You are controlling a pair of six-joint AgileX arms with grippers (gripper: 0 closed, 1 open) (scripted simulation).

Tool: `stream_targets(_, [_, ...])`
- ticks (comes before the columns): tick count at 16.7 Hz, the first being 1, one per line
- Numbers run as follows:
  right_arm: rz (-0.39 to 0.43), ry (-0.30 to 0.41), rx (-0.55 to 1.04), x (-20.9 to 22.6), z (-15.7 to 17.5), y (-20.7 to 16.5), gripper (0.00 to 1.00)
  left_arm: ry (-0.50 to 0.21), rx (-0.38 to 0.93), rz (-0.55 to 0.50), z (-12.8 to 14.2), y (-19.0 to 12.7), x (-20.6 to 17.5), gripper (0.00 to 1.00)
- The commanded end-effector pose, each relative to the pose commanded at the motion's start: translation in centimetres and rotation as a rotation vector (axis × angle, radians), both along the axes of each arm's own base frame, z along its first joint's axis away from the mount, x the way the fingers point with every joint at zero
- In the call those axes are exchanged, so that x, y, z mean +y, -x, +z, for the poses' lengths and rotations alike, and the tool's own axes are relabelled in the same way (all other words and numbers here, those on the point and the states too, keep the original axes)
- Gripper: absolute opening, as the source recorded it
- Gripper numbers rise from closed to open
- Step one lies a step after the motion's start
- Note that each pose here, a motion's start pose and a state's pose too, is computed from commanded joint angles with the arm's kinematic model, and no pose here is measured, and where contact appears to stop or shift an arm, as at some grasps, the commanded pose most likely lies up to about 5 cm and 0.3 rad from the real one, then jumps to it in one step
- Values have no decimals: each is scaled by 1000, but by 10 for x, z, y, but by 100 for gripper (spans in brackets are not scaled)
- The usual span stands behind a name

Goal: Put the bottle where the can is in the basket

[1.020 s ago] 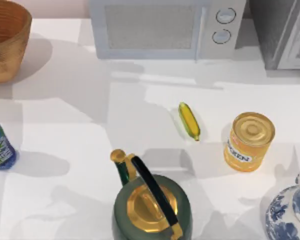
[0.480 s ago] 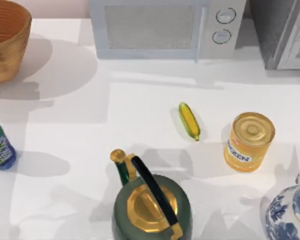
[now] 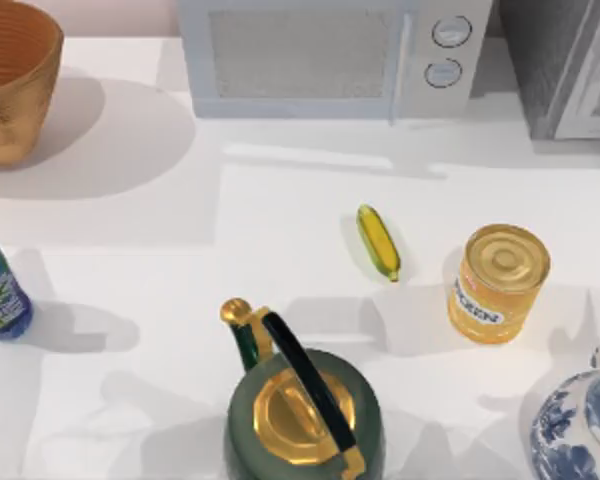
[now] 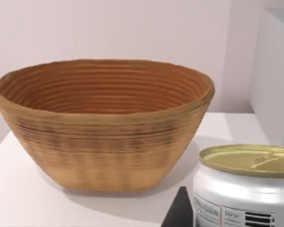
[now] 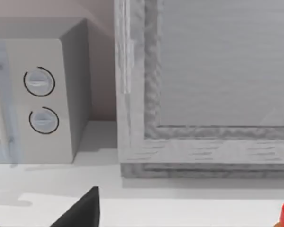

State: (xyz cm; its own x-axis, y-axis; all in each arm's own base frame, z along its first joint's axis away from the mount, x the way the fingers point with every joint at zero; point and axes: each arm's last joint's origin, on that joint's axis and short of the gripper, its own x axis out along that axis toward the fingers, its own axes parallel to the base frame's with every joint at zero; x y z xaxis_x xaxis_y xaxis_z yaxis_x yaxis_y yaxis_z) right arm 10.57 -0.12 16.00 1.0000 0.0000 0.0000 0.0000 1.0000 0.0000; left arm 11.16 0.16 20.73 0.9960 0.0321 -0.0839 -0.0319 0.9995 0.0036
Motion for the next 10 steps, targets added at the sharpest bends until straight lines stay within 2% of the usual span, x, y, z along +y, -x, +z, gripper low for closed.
stream_targets(4, [0,0,0,0,0,0,100,2,-73,-26,-41,6,-2,0])
stream_targets(10, [0,0,0,0,0,0,100,2,-84,-32,-47,6,-3,0])
